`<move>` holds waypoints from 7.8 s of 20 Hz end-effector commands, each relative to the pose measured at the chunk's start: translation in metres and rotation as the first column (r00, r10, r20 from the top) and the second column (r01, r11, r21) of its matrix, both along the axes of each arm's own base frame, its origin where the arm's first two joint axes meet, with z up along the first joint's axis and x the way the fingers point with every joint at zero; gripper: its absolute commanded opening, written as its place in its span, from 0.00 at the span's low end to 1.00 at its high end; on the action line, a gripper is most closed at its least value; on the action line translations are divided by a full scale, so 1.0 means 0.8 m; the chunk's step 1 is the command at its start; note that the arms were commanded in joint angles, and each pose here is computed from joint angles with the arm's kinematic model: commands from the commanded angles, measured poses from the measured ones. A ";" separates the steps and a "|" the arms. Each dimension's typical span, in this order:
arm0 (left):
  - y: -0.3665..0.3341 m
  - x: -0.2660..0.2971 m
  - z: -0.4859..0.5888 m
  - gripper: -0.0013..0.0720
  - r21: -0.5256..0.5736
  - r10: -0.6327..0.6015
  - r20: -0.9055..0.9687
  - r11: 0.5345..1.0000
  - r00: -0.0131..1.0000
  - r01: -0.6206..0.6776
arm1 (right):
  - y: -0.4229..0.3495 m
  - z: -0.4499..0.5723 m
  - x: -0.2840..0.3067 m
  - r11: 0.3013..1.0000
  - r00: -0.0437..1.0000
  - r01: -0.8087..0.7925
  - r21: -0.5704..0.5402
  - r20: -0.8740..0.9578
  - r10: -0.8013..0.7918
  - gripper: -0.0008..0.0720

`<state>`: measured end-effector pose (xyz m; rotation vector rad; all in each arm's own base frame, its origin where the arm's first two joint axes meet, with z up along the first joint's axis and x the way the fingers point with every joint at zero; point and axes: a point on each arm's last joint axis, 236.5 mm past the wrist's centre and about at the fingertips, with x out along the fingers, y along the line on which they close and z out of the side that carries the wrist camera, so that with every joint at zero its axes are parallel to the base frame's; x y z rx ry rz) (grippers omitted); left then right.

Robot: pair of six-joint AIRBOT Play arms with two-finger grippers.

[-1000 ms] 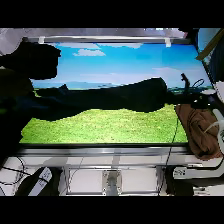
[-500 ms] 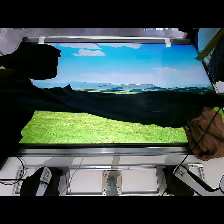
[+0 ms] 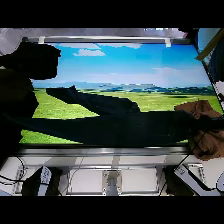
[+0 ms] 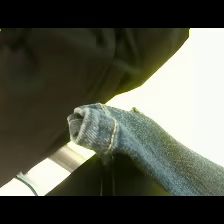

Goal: Fold the clothes and pants, and hang the long-sleeved shirts on hangers.

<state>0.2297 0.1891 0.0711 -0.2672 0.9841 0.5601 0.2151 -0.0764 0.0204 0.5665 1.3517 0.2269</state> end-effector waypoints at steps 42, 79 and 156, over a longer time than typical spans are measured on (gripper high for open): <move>-0.169 0.393 -0.146 0.98 -0.441 -0.294 -0.040 0.863 0.955 0.247 | -0.008 0.107 0.179 0.963 0.933 0.162 -0.214 0.350 -0.079 0.73; -0.042 0.351 0.034 0.05 -0.195 -0.189 0.117 0.958 0.975 0.210 | -0.009 -0.116 0.138 0.969 0.967 0.245 -0.028 -0.067 -0.247 0.73; -0.072 0.292 0.157 0.05 0.107 -0.252 0.514 0.967 0.820 0.230 | 0.116 0.077 0.105 0.889 0.892 -0.451 0.076 0.013 0.451 0.07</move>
